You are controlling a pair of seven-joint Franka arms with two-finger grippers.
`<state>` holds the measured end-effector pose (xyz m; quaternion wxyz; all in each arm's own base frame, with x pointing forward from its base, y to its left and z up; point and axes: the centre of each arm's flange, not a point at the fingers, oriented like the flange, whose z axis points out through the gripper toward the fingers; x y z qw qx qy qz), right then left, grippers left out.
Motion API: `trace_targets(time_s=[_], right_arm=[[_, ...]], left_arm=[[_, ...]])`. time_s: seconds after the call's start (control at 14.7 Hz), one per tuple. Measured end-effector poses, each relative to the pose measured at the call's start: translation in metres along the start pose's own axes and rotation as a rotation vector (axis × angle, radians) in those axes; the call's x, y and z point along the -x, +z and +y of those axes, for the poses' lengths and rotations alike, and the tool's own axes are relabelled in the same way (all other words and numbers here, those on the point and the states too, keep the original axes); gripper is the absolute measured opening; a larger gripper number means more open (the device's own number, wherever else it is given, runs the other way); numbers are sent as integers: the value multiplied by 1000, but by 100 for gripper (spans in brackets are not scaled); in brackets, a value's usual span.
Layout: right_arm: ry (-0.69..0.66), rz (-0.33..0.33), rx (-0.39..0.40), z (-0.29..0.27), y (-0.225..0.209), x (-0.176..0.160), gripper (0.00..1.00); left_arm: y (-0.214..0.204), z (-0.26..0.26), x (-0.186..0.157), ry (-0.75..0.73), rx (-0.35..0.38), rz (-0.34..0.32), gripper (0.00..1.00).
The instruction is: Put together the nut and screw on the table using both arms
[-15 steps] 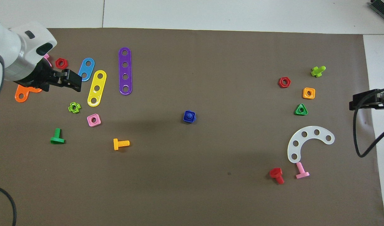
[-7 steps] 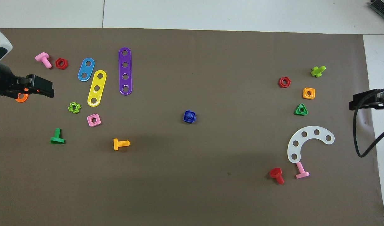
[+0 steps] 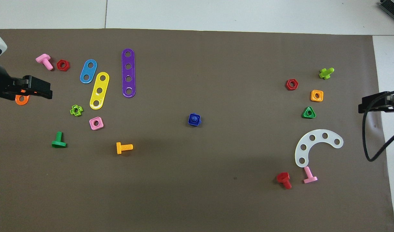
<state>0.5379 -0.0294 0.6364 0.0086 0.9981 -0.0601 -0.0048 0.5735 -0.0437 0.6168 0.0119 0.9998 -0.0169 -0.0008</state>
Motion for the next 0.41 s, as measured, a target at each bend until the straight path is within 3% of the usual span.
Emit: trace_targets(time_s=[0.41], right_arm=[[0, 0, 0, 0, 0, 0, 100]], left_arm=[[-1, -1, 3, 23, -6, -10, 100]])
